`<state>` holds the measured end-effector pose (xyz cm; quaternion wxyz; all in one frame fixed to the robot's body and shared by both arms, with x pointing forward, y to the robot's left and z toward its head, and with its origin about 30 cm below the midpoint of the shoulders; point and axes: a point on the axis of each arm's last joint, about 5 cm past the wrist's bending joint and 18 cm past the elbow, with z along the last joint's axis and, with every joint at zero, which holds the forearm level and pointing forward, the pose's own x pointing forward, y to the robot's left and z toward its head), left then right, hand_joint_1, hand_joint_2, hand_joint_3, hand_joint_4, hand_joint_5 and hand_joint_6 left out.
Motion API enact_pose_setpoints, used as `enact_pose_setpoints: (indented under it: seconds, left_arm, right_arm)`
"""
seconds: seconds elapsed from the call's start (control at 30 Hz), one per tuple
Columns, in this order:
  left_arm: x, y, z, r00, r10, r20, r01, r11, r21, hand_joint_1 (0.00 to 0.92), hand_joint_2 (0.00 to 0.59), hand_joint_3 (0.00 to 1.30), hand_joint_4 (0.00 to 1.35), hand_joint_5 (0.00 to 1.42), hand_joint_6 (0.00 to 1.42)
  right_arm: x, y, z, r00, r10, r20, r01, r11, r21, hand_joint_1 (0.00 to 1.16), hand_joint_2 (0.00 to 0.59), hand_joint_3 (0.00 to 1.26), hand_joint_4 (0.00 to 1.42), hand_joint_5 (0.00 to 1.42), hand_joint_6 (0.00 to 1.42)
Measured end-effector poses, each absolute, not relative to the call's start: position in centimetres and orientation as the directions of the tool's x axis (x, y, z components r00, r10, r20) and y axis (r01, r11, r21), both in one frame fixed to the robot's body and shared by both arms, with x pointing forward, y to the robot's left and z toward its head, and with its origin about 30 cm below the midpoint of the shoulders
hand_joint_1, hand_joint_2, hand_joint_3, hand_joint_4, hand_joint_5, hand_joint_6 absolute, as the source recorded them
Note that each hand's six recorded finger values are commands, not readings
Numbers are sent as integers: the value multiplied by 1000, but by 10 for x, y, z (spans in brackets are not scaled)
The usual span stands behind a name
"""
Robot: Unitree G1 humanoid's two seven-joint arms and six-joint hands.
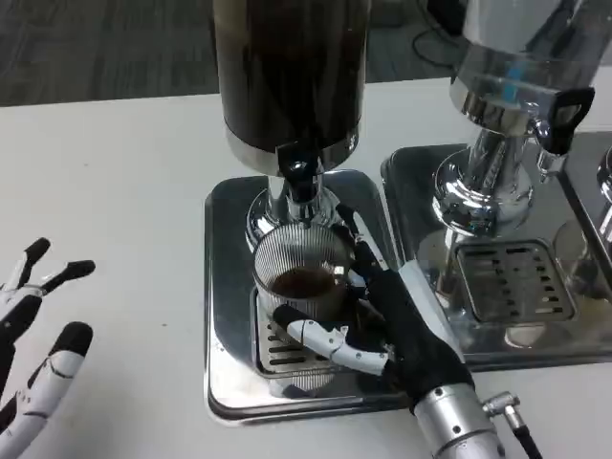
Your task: Grasp the cup under the faucet to collect the drink, then remove the cup.
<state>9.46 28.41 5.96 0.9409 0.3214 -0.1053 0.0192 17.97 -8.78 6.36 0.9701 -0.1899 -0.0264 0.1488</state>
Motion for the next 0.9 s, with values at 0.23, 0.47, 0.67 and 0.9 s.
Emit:
enact_pose_setpoints:
  seconds: [0.23,0.47,0.67,0.9]
  left_arm:
    - [92,284,59,978,-23,207,-108,796,596,0,241,282,0,159,8]
    - [92,284,59,977,-21,211,-110,798,592,0,242,282,0,159,16]
    - [92,284,59,976,-14,216,-118,802,586,0,241,282,0,159,20]
    - [90,283,58,975,0,220,-130,807,575,0,241,282,0,159,22]
  right_arm:
    - [180,-84,64,960,280,2,-260,894,-366,746,177,83,252,332,520]
    - [180,-82,62,964,265,6,-244,899,-363,770,180,256,336,403,575]
    - [179,-81,60,968,249,18,-225,903,-365,779,183,320,381,434,623]
    - [178,-80,59,974,223,41,-192,907,-373,818,183,393,441,498,702]
